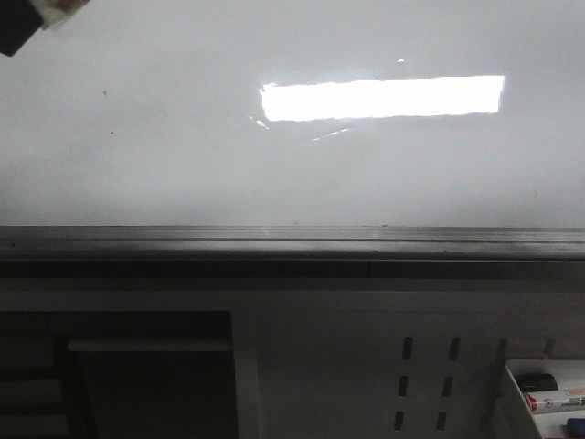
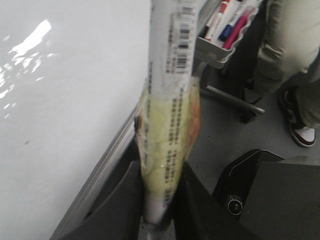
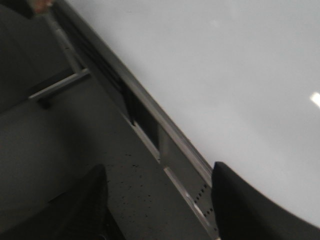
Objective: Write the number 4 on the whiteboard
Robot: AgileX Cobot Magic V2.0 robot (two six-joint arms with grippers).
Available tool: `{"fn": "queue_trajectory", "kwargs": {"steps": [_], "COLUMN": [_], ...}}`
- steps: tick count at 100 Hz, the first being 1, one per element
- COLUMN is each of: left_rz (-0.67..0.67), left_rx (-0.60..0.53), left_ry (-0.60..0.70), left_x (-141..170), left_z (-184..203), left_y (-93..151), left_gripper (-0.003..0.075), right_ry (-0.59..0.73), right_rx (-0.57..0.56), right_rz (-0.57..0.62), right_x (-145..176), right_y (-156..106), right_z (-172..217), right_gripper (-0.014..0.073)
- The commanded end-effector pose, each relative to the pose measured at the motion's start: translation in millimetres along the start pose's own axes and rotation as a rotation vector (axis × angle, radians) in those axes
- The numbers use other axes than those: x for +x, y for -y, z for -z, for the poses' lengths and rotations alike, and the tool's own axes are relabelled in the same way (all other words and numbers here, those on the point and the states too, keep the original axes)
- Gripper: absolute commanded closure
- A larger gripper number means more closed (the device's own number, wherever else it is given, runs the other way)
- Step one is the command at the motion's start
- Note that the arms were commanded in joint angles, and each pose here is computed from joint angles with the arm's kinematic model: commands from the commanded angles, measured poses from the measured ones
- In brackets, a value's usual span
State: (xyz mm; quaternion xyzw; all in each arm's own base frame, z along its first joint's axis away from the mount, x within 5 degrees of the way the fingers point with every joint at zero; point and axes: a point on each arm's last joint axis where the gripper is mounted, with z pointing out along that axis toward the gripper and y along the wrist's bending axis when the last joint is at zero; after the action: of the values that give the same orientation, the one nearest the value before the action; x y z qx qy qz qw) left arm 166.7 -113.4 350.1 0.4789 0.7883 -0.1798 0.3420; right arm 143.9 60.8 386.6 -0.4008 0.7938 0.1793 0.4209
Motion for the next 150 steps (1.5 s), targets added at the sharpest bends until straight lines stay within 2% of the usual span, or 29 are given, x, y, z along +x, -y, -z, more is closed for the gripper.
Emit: {"fn": "queue_trajectory", "kwargs": {"steps": [1, 17, 32, 47, 73, 101, 122, 150], "left_rz": [-0.061, -0.162, -0.212, -0.246, -0.262, -0.264, -0.282, -0.308], "left_rx": [0.049, 0.124, 0.178, 0.190, 0.178, 0.176, 0.176, 0.173], "left_ry": [0.067, 0.026, 0.014, -0.003, -0.013, -0.010, -0.009, -0.003], "left_x": [-22.7, -40.2, -56.2, -64.2, -64.4, -64.6, -64.6, -65.0], "left_z": [-1.5, -22.7, -38.3, -46.6, -47.6, -47.6, -47.6, -47.7], "left_y": [10.6, 22.9, 31.5, 33.6, 32.5, 32.3, 32.3, 32.1], "left_gripper": [0.0741, 0.0741, 0.0741, 0.0741, 0.0741, 0.0741, 0.0741, 0.0741], "right_ry": [0.089, 0.075, 0.009, 0.009, -0.025, -0.021, -0.025, -0.025], "right_rx": [-0.106, -0.224, -0.303, -0.359, -0.382, -0.377, -0.367, -0.369], "right_rz": [0.120, 0.233, 0.357, 0.408, 0.395, 0.386, 0.400, 0.408], "right_x": [-23.6, -43.1, -57.3, -68.1, -68.4, -68.9, -68.5, -68.4], "right_y": [0.3, -3.3, -12.7, -23.6, -20.8, -19.3, -18.3, -18.4], "right_z": [-2.0, -18.6, -40.8, -63.0, -90.6, -94.4, -94.7, -94.7], "right_gripper": [0.0201, 0.0201, 0.0201, 0.0201, 0.0201, 0.0203, 0.0346, 0.0358]}}
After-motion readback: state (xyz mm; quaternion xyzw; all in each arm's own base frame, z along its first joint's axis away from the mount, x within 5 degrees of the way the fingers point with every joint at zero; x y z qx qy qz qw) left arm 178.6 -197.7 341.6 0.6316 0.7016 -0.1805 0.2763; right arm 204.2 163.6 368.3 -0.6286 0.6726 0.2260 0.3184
